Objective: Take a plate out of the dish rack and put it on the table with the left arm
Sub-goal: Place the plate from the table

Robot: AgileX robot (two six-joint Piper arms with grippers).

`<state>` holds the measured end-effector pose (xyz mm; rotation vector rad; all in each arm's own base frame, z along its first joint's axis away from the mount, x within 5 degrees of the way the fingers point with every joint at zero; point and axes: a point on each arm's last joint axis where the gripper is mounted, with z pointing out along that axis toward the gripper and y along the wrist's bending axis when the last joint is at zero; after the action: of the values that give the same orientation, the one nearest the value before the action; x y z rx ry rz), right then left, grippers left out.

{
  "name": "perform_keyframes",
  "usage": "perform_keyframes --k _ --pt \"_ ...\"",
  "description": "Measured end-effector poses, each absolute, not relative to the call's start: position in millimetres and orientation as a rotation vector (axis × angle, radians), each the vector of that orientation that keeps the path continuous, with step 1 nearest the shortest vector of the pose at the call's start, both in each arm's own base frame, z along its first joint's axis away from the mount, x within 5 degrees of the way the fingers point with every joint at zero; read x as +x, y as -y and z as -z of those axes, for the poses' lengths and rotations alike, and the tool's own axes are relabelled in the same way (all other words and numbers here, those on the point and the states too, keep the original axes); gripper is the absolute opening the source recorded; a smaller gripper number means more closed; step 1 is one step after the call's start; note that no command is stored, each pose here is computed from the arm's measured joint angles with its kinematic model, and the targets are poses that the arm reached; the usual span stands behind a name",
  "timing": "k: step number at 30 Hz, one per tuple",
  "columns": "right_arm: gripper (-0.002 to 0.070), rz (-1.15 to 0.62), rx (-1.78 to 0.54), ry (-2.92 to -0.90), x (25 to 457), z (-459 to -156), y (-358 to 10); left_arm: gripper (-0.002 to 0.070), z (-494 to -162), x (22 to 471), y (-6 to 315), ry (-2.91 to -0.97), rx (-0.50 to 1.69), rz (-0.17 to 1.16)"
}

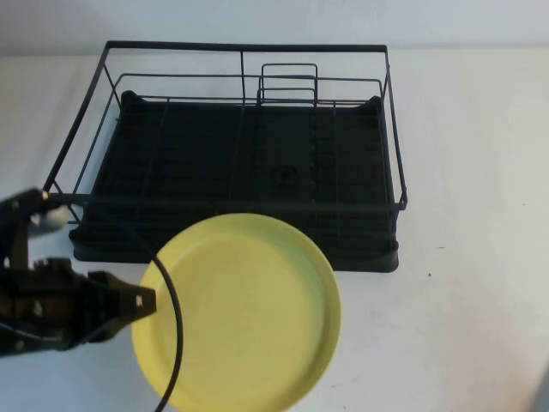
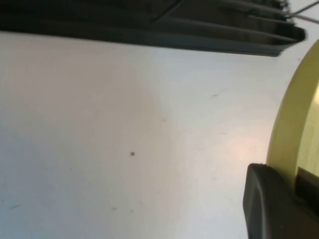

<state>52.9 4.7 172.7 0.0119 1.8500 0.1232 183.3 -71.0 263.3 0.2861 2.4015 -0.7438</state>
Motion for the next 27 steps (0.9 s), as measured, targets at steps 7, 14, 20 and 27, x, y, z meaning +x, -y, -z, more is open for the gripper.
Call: perform_keyframes --k 7,14,20,27 --pt "-0.0020 -0.123 0.012 -1.850 53 -173 -5 0.0000 -216 182 75 -2.404 0.239 0.757" --pt "-0.0020 -0.123 0.012 -1.850 53 -173 -5 0.0000 -182 200 88 -2.460 0.303 0.776" --pt "-0.0020 -0.123 0.012 -1.850 53 -173 -5 0.0000 -148 211 94 -2.539 0.336 0.815" --pt "-0.0020 -0.123 0.012 -1.850 53 -173 -5 0.0078 -136 212 102 -2.508 0.441 0.936"
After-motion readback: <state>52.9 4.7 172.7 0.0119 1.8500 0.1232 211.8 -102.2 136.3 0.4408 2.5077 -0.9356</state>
